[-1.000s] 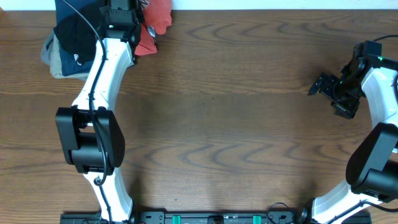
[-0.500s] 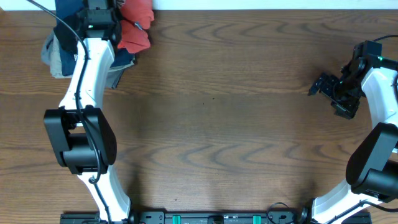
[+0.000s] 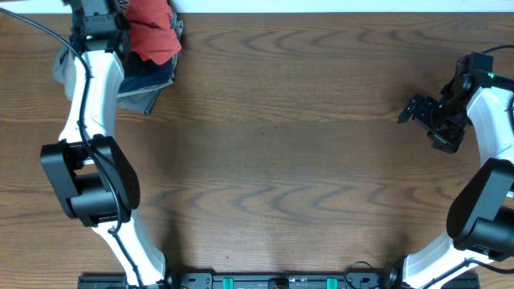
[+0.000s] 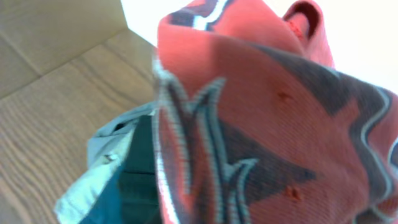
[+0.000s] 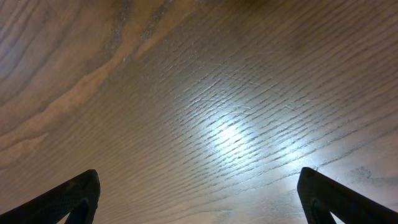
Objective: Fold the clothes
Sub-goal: 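Carry the bundle with the left gripper onto the clothes stack, then press the orange shirt down onto the stack with the left gripper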
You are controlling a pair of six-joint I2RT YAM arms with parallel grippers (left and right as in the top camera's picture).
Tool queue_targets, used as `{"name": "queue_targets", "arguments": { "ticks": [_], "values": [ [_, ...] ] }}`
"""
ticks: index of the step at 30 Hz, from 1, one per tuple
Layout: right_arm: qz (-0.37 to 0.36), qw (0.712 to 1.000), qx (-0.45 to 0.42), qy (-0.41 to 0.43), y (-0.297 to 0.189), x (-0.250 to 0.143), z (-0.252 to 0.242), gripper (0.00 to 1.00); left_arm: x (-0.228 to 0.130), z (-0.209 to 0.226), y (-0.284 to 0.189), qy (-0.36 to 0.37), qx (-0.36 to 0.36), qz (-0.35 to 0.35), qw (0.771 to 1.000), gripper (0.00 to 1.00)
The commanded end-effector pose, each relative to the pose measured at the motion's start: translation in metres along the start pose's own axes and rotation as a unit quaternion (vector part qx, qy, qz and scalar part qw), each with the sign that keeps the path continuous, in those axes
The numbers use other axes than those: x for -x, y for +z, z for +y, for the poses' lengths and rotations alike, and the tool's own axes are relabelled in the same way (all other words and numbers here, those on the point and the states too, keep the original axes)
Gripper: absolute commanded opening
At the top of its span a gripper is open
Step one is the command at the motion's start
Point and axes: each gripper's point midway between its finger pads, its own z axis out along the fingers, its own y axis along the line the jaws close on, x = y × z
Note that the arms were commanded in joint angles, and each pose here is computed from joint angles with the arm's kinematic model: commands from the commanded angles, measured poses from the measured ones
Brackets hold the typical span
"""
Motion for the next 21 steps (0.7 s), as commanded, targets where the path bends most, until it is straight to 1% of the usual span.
{"name": "queue_targets", "arguments": {
  "ticks": [1, 6, 7, 9, 11, 12, 16, 21],
  "values": [
    [-0.011, 1.0, 0.003, -0.01, -0.006, 0.004, 0.003, 0.99, 0.001, 0.024, 0.019, -0.01, 0.038, 0.0, 0.999, 0.13],
    [-0.011, 1.0, 0.003, -0.01, -0.006, 0.004, 0.002, 0.99, -0.019, 0.058, 0.043, -0.007, 0.075, 0.033, 0.997, 0.13],
    [-0.011, 1.0, 0.003, -0.01, -0.006, 0.004, 0.002, 0.99, -0.022, 0.064, 0.045, -0.007, 0.081, 0.04, 0.996, 0.16],
    [-0.01, 1.0, 0.003, -0.01, -0.006, 0.004, 0.002, 0.99, -0.027, 0.076, 0.049, -0.004, 0.093, 0.052, 0.994, 0.38],
    [-0.01, 1.0, 0.003, -0.01, -0.006, 0.004, 0.002, 0.99, -0.025, 0.083, 0.049, 0.009, 0.097, 0.055, 0.994, 0.66],
    [-0.01, 1.0, 0.003, -0.01, -0.006, 0.004, 0.002, 0.99, -0.022, 0.084, 0.047, 0.015, 0.097, 0.053, 0.994, 0.69],
    [-0.01, 1.0, 0.003, -0.01, -0.006, 0.004, 0.002, 0.99, 0.0, 0.079, 0.029, 0.02, 0.086, 0.031, 0.996, 0.71],
    [-0.01, 1.0, 0.003, -0.01, -0.006, 0.004, 0.002, 0.99, 0.038, 0.05, -0.007, 0.004, 0.04, -0.02, 0.999, 0.71]
  ]
}}
